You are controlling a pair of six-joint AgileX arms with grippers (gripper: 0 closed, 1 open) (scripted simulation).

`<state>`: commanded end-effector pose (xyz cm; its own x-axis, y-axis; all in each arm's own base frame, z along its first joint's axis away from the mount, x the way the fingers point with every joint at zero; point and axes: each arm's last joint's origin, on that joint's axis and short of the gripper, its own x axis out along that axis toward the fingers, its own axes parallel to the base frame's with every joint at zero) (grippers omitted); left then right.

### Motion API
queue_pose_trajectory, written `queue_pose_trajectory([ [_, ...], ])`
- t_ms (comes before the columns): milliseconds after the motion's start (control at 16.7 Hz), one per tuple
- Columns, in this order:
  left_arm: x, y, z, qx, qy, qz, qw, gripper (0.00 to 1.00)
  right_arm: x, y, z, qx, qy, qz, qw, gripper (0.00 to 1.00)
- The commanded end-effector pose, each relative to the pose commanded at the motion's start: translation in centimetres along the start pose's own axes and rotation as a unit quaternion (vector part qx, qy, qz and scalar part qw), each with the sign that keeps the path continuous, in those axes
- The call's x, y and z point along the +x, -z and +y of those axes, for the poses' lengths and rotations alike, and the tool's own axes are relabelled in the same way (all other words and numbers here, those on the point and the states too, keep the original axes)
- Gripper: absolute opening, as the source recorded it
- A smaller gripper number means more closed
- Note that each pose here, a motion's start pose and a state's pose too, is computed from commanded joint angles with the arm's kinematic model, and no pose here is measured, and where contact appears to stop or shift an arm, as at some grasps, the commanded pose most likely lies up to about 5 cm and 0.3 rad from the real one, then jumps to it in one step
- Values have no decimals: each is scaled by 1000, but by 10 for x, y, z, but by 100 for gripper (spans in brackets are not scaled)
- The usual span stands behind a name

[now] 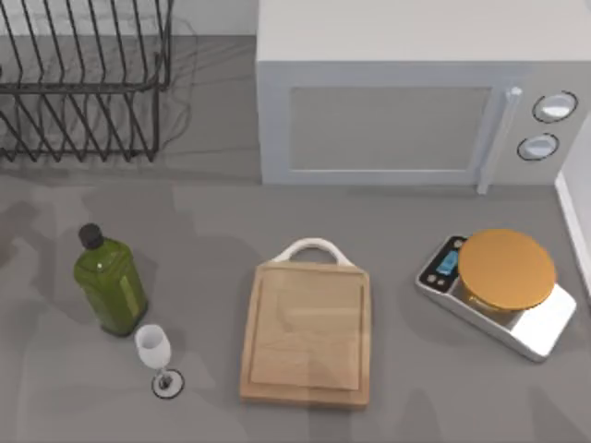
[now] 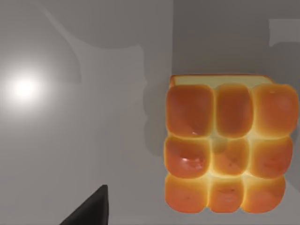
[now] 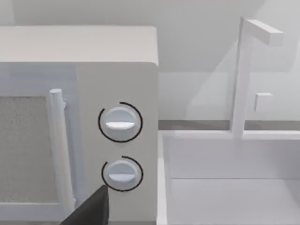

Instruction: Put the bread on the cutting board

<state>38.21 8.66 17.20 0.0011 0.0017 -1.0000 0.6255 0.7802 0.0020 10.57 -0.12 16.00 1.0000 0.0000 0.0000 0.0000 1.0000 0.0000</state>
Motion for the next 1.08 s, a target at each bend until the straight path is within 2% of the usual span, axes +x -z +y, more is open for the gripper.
queue_pose_trajectory([
  [180,6,-1,-1,0,1,1,1000,100,0,0,0,0,0,0,1000,100],
  [600,68,0,0,0,-1,0,1000,100,0,0,0,0,0,0,1000,100],
  [840,70,0,0,0,0,0,1000,100,0,0,0,0,0,0,1000,100],
  [1080,70,0,0,0,0,0,1000,70,0,0,0,0,0,0,1000,100],
])
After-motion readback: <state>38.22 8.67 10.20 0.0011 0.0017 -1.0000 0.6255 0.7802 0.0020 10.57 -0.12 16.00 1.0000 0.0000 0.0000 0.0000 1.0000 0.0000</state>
